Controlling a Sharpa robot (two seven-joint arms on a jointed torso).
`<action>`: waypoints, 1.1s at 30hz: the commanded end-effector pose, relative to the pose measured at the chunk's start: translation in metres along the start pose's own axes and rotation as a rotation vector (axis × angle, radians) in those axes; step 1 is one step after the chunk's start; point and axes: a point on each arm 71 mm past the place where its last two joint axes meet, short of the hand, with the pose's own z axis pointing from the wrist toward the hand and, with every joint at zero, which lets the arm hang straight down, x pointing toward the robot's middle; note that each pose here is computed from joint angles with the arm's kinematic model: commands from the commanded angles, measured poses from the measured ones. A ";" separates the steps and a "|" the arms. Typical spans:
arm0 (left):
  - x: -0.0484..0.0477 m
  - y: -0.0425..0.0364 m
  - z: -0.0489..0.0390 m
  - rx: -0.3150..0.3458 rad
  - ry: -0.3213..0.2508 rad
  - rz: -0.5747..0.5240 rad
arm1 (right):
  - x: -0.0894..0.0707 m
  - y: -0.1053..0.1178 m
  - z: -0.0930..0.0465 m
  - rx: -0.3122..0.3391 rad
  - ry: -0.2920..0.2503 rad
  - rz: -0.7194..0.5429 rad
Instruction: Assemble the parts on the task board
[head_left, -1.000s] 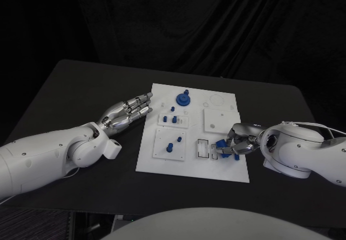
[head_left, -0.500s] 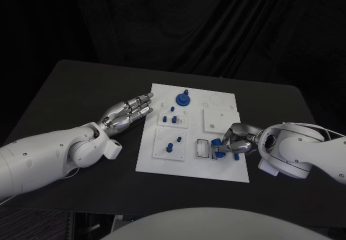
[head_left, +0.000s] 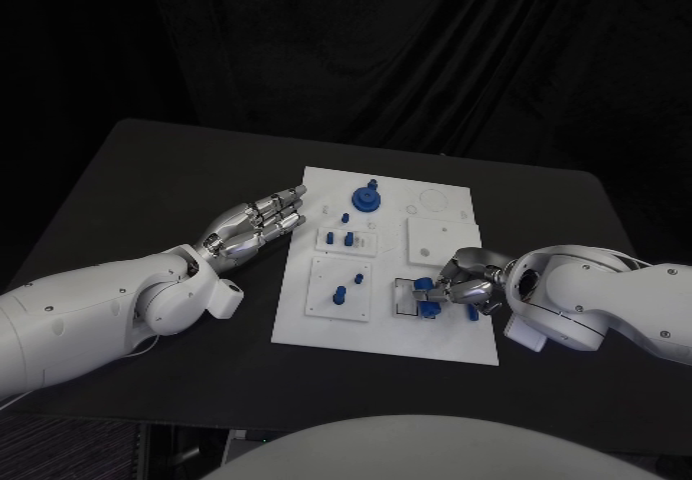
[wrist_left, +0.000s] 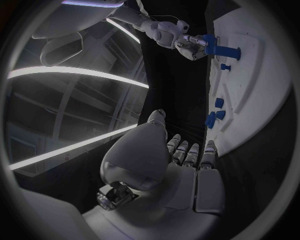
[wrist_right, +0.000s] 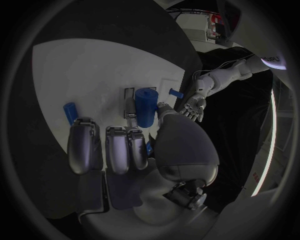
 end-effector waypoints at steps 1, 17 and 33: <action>0.0021 -0.0006 0.0000 0.020 0.014 -0.012 | -0.001 0.000 0.001 0.017 -0.006 0.034; 0.0020 -0.0002 -0.0002 0.015 0.016 -0.014 | 0.004 0.006 0.006 0.023 0.016 0.021; 0.0027 0.0002 0.0000 0.010 0.021 -0.017 | 0.005 0.008 0.007 0.019 0.016 0.021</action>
